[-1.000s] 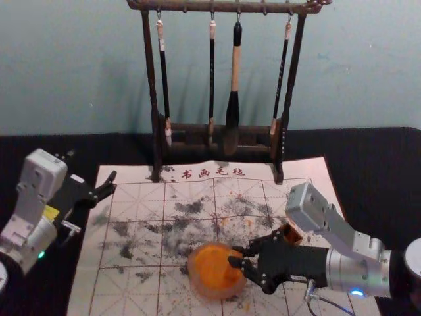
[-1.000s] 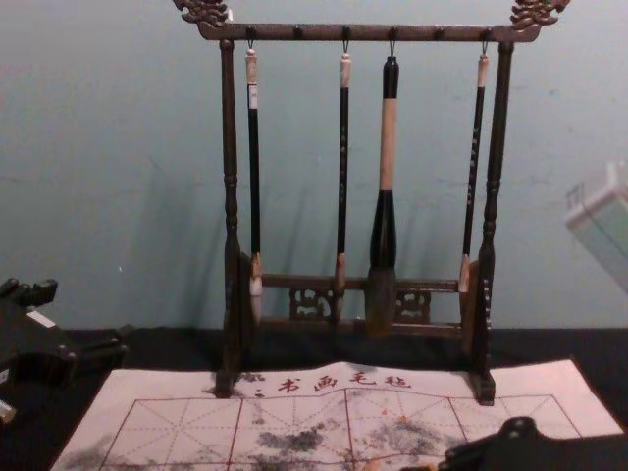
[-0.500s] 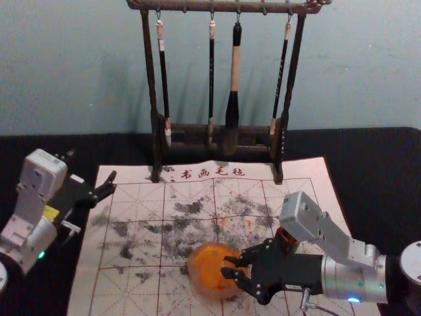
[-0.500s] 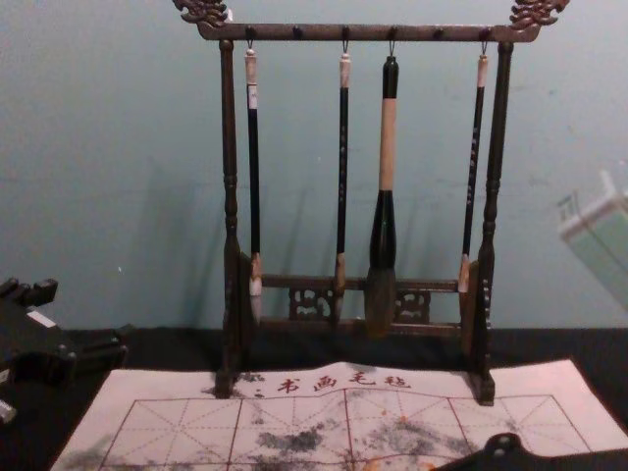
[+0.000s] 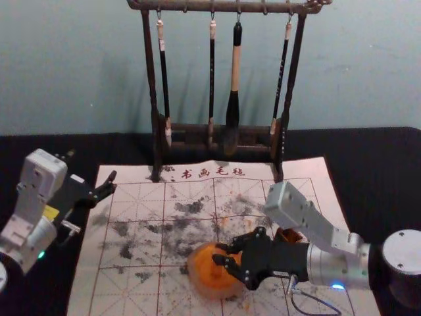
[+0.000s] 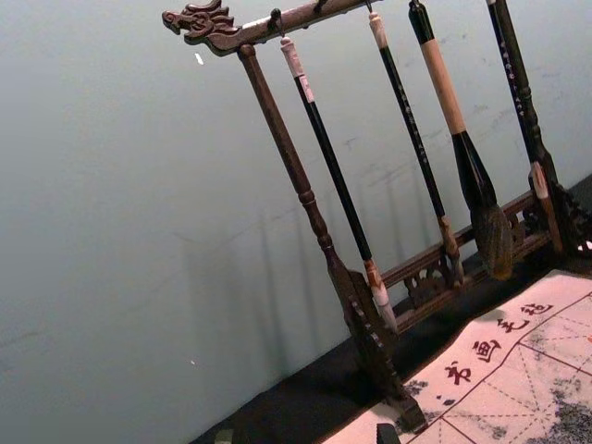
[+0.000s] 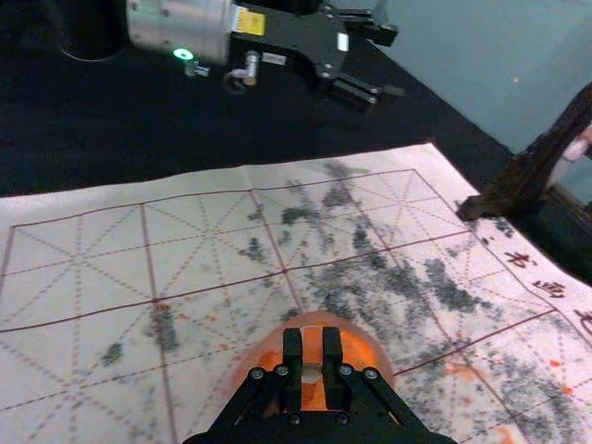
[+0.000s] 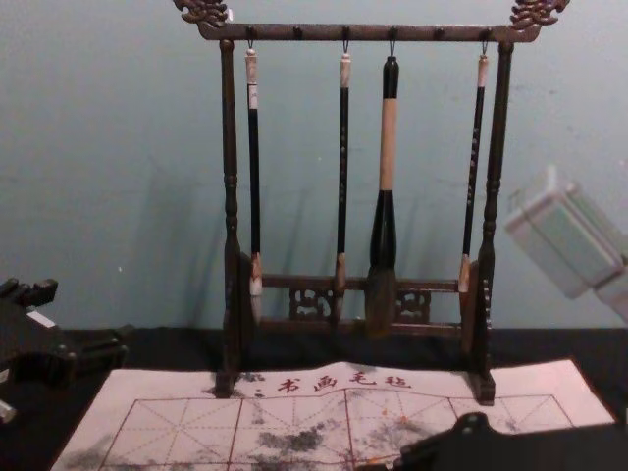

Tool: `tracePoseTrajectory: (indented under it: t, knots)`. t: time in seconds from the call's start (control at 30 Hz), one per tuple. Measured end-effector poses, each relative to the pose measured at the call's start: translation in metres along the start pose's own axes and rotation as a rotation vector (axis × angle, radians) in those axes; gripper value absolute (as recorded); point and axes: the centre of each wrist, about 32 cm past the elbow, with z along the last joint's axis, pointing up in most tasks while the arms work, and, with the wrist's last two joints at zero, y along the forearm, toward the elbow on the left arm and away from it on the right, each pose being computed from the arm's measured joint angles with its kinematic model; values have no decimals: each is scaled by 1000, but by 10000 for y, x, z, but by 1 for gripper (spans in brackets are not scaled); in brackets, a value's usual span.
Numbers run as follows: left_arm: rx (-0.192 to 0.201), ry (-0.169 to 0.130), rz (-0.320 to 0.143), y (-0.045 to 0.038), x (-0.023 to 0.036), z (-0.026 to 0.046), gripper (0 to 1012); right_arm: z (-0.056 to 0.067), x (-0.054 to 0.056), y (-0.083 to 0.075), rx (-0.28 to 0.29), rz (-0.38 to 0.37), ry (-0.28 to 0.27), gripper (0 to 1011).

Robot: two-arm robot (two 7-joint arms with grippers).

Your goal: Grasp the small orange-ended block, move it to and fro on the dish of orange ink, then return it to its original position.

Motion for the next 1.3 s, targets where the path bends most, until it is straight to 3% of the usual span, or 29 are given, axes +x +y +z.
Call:
tracePoseTrajectory:
  t: [0.5,0.87,1.3]
  knots:
    - [0,0,0,0,0,0,1002,2,121,3,-23,-49,2,87]
    - [0,0,0,0,0,0,1001,-22,67,-126,-19,-48,20,87]
    - [0,0,0,0,0,0,1001,-25,-24,-166,-18,-7,18,87]
